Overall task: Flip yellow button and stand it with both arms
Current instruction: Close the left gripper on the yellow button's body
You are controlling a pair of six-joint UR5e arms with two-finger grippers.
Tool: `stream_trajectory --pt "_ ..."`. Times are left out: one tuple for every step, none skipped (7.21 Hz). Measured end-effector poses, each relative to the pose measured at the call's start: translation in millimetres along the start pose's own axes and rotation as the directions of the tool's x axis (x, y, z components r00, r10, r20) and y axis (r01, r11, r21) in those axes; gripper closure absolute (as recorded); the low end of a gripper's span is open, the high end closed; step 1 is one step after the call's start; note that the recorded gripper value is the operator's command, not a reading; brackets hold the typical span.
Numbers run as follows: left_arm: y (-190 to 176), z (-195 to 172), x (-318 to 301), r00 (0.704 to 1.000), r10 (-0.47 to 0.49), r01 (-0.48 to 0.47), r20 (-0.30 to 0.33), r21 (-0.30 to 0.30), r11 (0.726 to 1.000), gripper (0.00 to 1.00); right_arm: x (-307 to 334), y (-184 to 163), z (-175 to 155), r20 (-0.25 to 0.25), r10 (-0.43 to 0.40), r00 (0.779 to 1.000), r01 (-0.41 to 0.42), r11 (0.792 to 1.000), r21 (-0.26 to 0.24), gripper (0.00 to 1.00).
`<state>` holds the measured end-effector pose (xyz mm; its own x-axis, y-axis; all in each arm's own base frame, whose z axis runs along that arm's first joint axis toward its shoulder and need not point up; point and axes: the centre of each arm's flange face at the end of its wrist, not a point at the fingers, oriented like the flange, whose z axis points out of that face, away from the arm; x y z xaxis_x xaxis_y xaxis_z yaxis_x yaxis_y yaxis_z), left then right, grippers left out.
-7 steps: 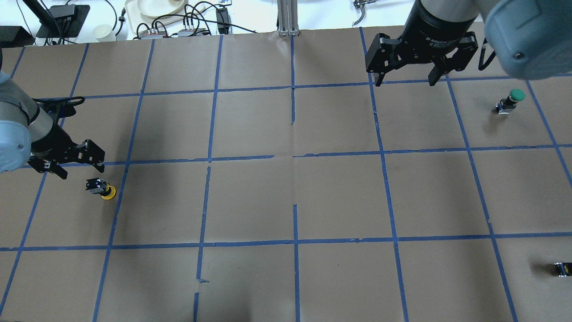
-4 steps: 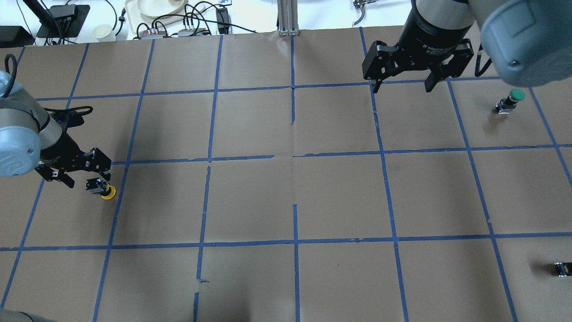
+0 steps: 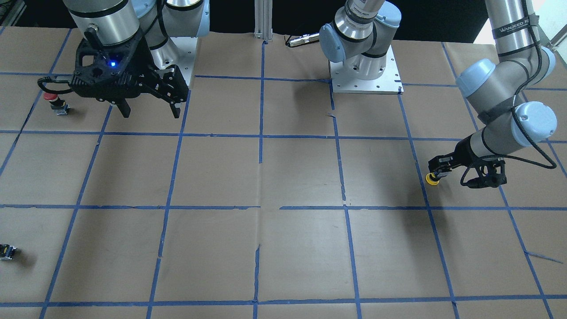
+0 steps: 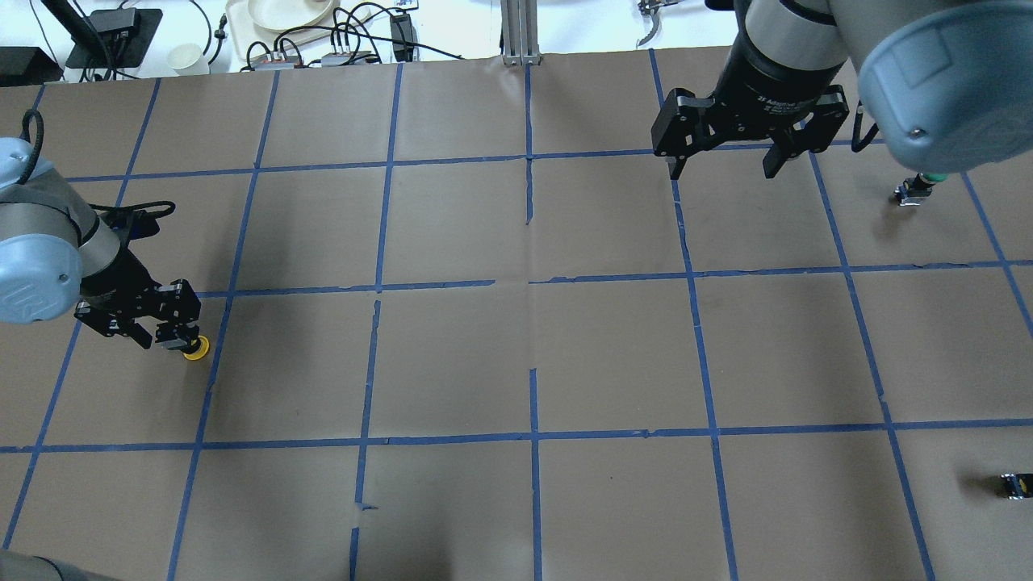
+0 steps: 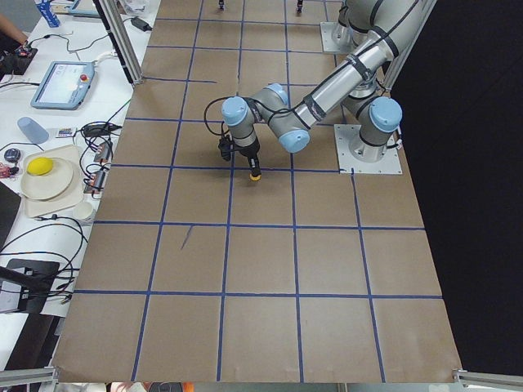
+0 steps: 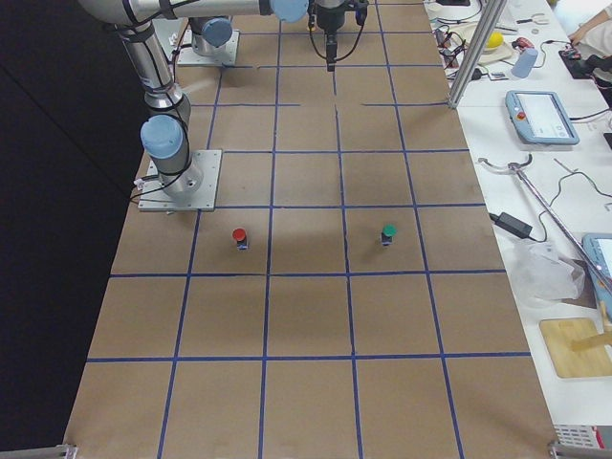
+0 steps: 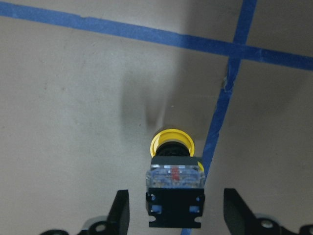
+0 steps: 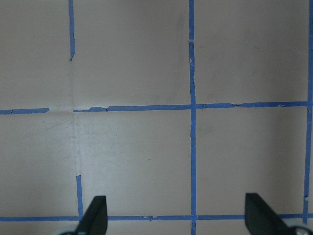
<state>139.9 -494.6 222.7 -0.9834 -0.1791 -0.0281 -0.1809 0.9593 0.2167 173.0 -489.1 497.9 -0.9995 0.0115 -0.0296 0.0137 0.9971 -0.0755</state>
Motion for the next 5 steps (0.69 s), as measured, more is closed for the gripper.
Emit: stream_trajectory --pt "-0.2 -0.6 -0.1 1.000 0.001 -0.001 0.001 0.001 1.000 0.28 0.0 0.2 -0.1 0.000 0.001 1.000 -0.001 1.000 0.000 0.00" --pt "-1.1 -2.5 -0.7 1.000 0.000 0.000 0.002 0.005 1.000 0.29 0.0 0.4 -0.3 0.000 0.003 1.000 -0.003 1.000 0.000 0.00" --pt "-2.4 -4.8 -1.6 1.000 -0.001 0.001 0.003 0.010 1.000 0.42 0.4 0.8 -0.9 0.000 0.003 1.000 -0.003 1.000 0.001 0.00" --pt "-3.3 -5.6 -2.1 1.000 -0.002 0.002 0.003 0.012 1.000 0.67 1.4 1.2 -1.7 -0.001 0.001 1.000 -0.001 1.000 0.001 0.00" --pt "-3.1 -4.4 -2.1 1.000 -0.003 0.003 0.002 0.010 1.000 0.87 2.3 1.3 -2.1 -0.001 0.000 1.000 0.000 1.000 0.002 0.00"
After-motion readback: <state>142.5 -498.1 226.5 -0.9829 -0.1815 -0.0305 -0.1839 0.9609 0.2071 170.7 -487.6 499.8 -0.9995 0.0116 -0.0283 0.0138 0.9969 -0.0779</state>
